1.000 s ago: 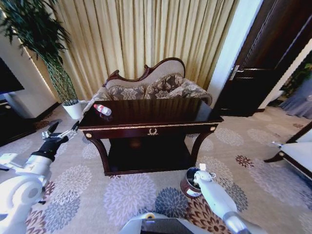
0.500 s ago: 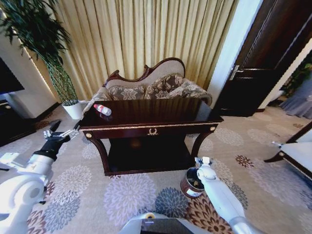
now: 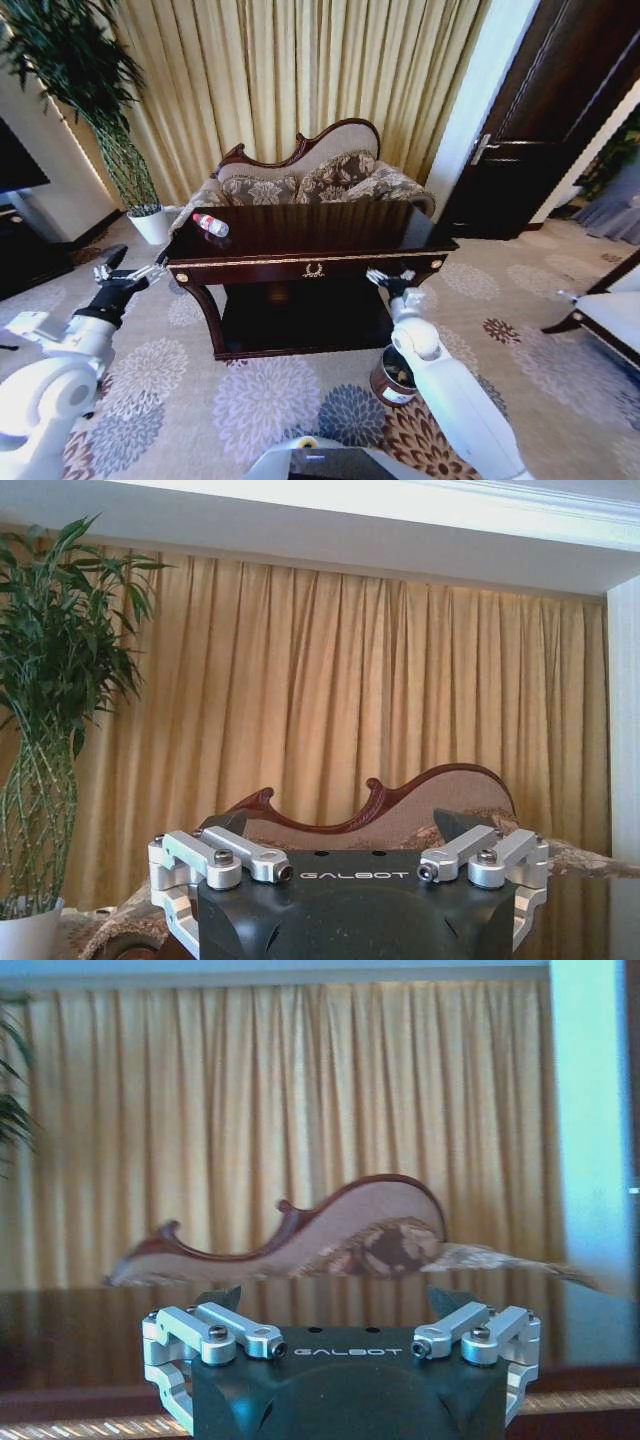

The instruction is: Move to the front of the table and place the trash on the table into the trash bin.

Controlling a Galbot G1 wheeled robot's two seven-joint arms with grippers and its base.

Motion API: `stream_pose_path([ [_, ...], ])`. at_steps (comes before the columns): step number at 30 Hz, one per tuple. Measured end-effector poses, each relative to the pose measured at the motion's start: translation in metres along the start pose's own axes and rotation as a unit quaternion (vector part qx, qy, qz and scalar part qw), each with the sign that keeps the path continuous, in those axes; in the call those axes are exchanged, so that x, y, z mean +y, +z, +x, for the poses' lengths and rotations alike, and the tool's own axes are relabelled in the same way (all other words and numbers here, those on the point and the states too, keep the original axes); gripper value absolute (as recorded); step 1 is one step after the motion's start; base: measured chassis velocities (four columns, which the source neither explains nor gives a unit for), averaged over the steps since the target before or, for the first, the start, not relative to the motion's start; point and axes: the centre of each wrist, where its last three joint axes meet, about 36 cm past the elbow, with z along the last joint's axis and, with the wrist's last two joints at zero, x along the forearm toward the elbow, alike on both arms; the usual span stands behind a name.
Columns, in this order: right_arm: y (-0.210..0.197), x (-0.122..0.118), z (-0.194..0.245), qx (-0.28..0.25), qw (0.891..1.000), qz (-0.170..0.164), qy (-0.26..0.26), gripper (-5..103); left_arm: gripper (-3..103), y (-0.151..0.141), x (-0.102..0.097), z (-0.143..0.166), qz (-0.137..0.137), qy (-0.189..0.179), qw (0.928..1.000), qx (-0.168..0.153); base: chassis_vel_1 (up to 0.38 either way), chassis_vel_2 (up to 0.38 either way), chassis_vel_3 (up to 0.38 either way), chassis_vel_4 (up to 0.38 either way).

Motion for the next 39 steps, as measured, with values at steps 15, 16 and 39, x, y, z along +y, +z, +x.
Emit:
stream_pose_path([
  [15,-0.046,0.006,0.013,0.028,0.999,0.012,-0.024,100,100,-0.002,0.028,-0.016,-0.017,-0.057,0.9962,0.063,0.0,0.0,0.0,0.0],
  [16,-0.046,0.005,0.013,0.027,0.999,0.017,-0.025,100,100,-0.007,0.029,-0.017,-0.017,-0.062,0.9955,0.07,0.0,0.0,0.0,0.0],
  [39,-0.029,0.007,0.011,0.022,0.998,0.029,-0.049,100,100,-0.034,0.023,-0.014,-0.023,-0.059,0.9958,0.066,0.0,0.0,0.0,0.0],
])
